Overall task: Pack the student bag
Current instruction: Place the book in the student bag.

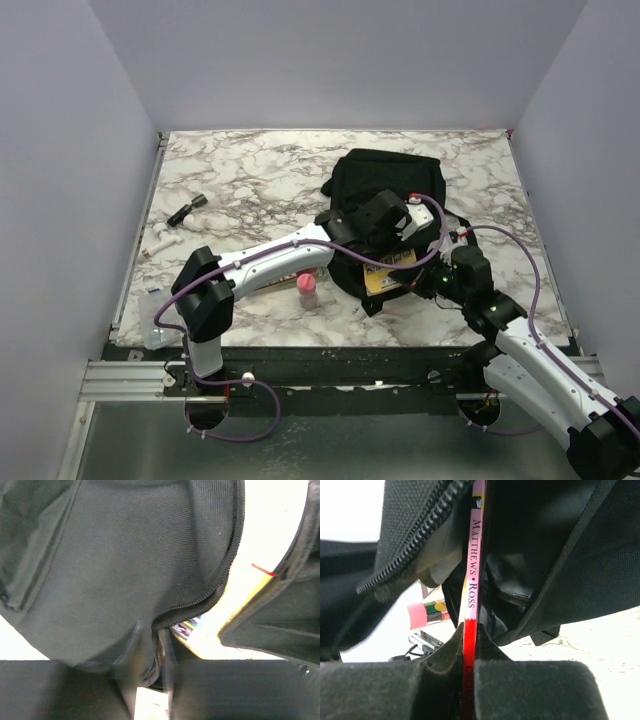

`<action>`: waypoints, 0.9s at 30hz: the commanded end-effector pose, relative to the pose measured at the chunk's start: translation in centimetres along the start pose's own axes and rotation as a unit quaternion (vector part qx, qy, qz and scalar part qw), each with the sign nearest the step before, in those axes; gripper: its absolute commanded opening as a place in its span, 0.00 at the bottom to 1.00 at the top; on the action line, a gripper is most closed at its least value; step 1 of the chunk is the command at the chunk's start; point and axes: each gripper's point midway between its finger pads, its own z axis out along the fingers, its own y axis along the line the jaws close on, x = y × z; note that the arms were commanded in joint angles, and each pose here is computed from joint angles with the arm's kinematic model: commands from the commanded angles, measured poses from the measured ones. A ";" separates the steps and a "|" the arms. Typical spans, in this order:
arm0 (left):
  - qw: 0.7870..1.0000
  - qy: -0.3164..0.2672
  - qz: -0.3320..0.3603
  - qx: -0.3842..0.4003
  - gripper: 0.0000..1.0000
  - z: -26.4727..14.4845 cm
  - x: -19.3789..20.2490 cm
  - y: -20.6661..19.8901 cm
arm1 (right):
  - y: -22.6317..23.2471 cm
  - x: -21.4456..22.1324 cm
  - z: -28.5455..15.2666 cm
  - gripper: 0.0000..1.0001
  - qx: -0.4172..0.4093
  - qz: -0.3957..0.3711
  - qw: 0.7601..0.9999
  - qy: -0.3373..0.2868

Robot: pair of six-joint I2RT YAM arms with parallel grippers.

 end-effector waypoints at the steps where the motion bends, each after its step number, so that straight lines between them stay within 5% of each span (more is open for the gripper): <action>1: 0.999 -0.008 -0.004 0.034 0.40 -1.5 0.3 -1.4 | 2.6 -1.5 -0.5 0.00 -0.040 -0.021 0.999 -0.020; 8: 0.999 0.018 -0.040 0.006 0.58 -0.4 2.8 -1.0 | 3.5 -1.4 -0.6 0.01 -0.055 -0.013 0.998 -0.012; 13: 0.999 0.011 -0.035 -0.023 0.60 0.7 2.0 0.0 | 3.8 -1.4 -0.8 0.01 -0.059 -0.005 0.998 -0.010; 15: 0.998 0.008 -0.032 -0.049 0.50 0.8 1.5 1.0 | 3.8 -1.4 -0.8 0.01 -0.059 -0.006 0.998 -0.011; 17: 0.995 -0.005 -0.037 -0.091 0.20 0.0 0.4 2.6 | 3.3 -1.6 -0.7 0.01 -0.050 -0.009 0.999 -0.016; 19: 0.990 -0.026 -0.048 -0.130 0.04 -1.7 -1.1 4.1 | 3.0 -1.8 -0.7 0.01 -0.046 -0.013 0.999 -0.017; 27: 0.985 -0.110 -0.065 -0.115 0.00 -6.6 -7.8 4.6 | 4.7 -5.6 -0.5 0.01 -0.092 -0.036 0.995 0.001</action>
